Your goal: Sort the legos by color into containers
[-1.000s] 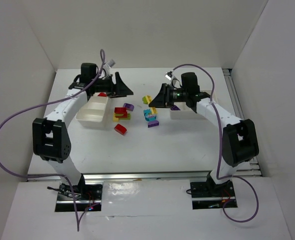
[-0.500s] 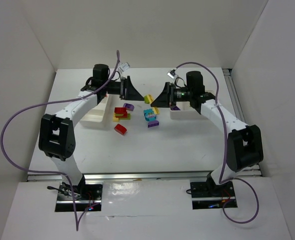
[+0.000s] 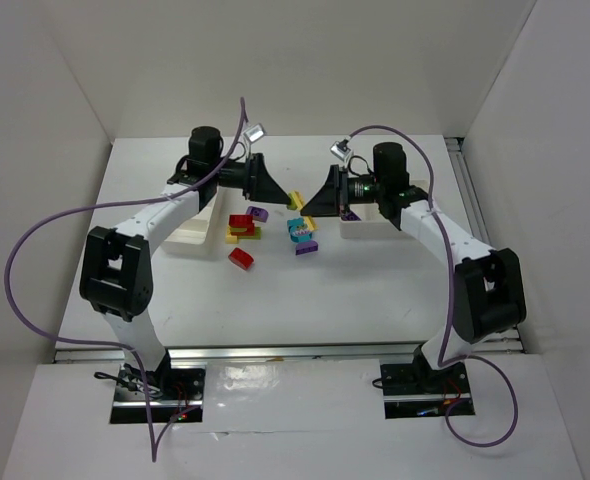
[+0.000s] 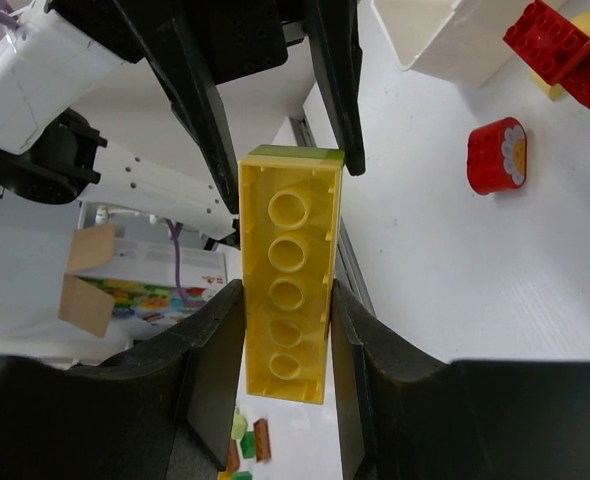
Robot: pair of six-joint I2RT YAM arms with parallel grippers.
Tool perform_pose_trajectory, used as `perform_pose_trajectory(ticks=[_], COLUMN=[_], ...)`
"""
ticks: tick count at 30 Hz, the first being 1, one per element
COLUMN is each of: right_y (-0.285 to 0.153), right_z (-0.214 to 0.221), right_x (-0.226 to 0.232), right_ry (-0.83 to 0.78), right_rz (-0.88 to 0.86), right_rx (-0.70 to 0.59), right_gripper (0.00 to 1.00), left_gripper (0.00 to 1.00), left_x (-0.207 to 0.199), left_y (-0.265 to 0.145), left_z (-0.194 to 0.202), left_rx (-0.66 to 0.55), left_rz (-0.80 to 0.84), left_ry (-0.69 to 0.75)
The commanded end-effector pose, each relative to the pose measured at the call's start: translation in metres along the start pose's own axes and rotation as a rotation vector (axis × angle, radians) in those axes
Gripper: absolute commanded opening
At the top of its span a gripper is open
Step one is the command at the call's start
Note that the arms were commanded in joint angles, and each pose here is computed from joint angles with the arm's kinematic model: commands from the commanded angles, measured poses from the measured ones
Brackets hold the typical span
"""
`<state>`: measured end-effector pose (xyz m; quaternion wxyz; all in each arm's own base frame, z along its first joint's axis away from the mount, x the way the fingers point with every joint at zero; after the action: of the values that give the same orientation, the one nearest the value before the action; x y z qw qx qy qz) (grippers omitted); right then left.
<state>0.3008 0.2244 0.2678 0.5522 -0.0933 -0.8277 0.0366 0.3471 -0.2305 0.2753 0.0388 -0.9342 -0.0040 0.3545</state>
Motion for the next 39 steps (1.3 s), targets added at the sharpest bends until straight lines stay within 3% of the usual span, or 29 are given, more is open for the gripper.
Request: perform_pose_trajectory(ticks=[1, 4, 7, 8, 11, 15, 22, 25, 30, 35, 39], right_y=[0.0, 0.001, 0.001, 0.001, 0.001, -0.009, -0.015, -0.002, 0.03, 0.054, 0.065], right_z=[-0.006, -0.006, -0.005, -0.005, -0.005, -0.018, -0.021, -0.013, 0.003, 0.016, 0.019], right_x=[0.005, 0.001, 0.001, -0.001, -0.012, -0.019, -0.028, -0.047, -0.075, -0.096, -0.117], right_ry=[-0.048, -0.04, -0.029, -0.016, -0.006, -0.003, 0.014, 0.031, 0.037, 0.034, 0.035], right_rz=[-0.037, -0.035, -0.031, -0.016, 0.054, 0.202, 0.308, 0.41, 0.512, 0.564, 0.617], right_rx=[-0.008, -0.005, -0.002, -0.009, -0.026, -0.15, -0.217, -0.162, -0.068, -0.028, -0.024], right_gripper=[0.13, 0.13, 0.13, 0.13, 0.13, 0.13, 0.13, 0.13, 0.13, 0.18, 0.27], left_gripper=[0.57, 0.46, 0.18, 0.01, 0.0, 0.0, 0.0, 0.0, 0.0, 0.0, 0.0], left_x=[-0.007, -0.007, -0.005, -0.003, 0.007, 0.026, 0.048, 0.054, 0.04, 0.034, 0.043], left_y=[0.001, 0.001, 0.001, 0.002, 0.0, -0.018, -0.043, -0.054, -0.058, -0.051, -0.044], left_z=[-0.005, -0.006, -0.005, -0.004, -0.002, -0.002, 0.016, 0.011, -0.036, -0.059, -0.063], left_rx=[0.012, 0.007, 0.011, 0.015, 0.016, -0.016, -0.027, -0.061, -0.139, -0.167, -0.189], left_rz=[0.071, 0.074, 0.082, 0.081, 0.032, -0.072, -0.218, -0.281, -0.377, -0.385, -0.432], left_ry=[0.079, 0.079, 0.067, 0.052, 0.012, -0.061, -0.159, -0.179, -0.116, -0.116, -0.161])
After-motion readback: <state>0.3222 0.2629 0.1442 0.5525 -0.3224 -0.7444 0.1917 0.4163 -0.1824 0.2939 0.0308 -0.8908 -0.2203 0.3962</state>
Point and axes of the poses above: each gripper's point midway between its finger pads, its own y axis out along the fingers, its own x axis along the line the jaws close on, z = x × y, the point moved 5 cm from there along -y, back along the fingers, and after that the axes turned 8 degrees about y, right-handed, at the moved point
